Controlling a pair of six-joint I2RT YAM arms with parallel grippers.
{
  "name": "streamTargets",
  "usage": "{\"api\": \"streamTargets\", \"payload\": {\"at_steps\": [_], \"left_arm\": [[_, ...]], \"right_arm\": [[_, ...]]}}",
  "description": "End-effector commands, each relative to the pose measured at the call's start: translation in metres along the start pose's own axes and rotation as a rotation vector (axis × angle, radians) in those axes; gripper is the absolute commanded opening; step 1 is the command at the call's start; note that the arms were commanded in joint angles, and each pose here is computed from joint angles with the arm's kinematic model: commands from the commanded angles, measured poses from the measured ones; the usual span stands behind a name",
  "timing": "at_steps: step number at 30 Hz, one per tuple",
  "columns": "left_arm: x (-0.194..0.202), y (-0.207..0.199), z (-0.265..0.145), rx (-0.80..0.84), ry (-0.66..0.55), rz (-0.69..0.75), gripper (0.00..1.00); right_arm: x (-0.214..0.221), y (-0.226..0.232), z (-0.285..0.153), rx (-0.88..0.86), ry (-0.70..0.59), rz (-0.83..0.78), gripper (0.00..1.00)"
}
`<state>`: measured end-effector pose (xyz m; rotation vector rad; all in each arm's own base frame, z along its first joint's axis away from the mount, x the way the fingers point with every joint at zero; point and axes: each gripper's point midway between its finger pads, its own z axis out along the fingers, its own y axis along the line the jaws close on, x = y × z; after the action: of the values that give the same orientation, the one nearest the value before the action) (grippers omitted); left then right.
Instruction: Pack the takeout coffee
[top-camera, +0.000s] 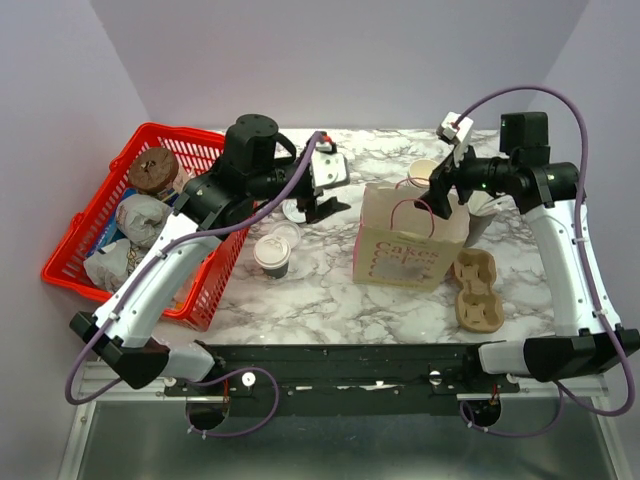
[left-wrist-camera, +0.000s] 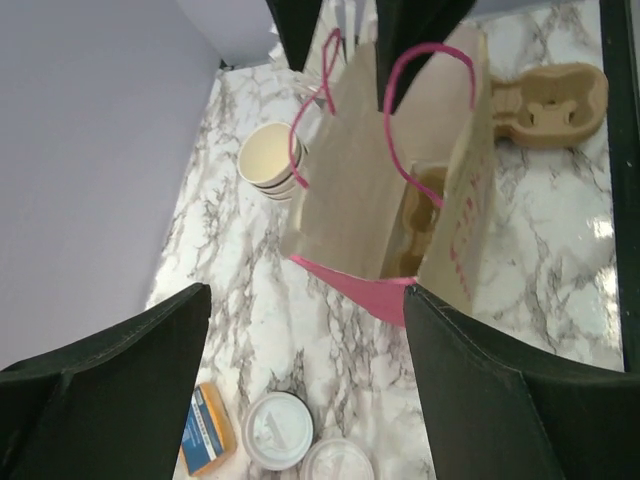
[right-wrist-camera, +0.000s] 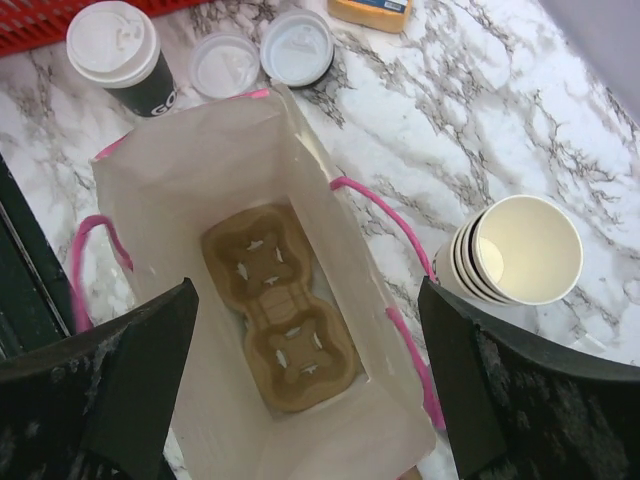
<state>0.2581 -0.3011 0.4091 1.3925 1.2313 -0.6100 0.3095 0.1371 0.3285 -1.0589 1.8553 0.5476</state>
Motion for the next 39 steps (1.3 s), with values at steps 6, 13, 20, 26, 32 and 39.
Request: {"api": "streamTargets", "payload": {"at_steps": [6, 13, 20, 26, 32, 39], "left_arm": [[0.029, -0.066, 0.052, 0.317, -0.047, 0.027, 0.86], [0.048, -0.083, 0.109, 0.416, -0.003, 0.012, 0.71], [0.05, -0.087, 0.115, 0.501, 0.056, -0.018, 0.0], [-0.013, -0.064, 0.075, 0.421, -0.079, 0.012, 0.0], [-0.05, -0.055, 0.056, 0.378, -0.136, 0.031, 0.0], [-0.026, -0.059, 0.063, 0.391, -0.077, 0.017, 0.0]], "right_arm": [[0.028, -0.019, 0.021, 0.014, 0.065, -0.047, 0.98], [0.044, -0.037, 0.029, 0.083, 0.103, -0.082, 0.91], [0.036, -0.016, 0.031, -0.032, 0.059, -0.076, 0.39], [-0.022, 0.005, -0.01, -0.022, -0.065, -0.131, 0.23], [-0.055, 0.007, -0.033, 0.036, -0.133, -0.163, 0.23], [-0.033, 0.001, -0.016, 0.017, -0.09, -0.14, 0.3]]}}
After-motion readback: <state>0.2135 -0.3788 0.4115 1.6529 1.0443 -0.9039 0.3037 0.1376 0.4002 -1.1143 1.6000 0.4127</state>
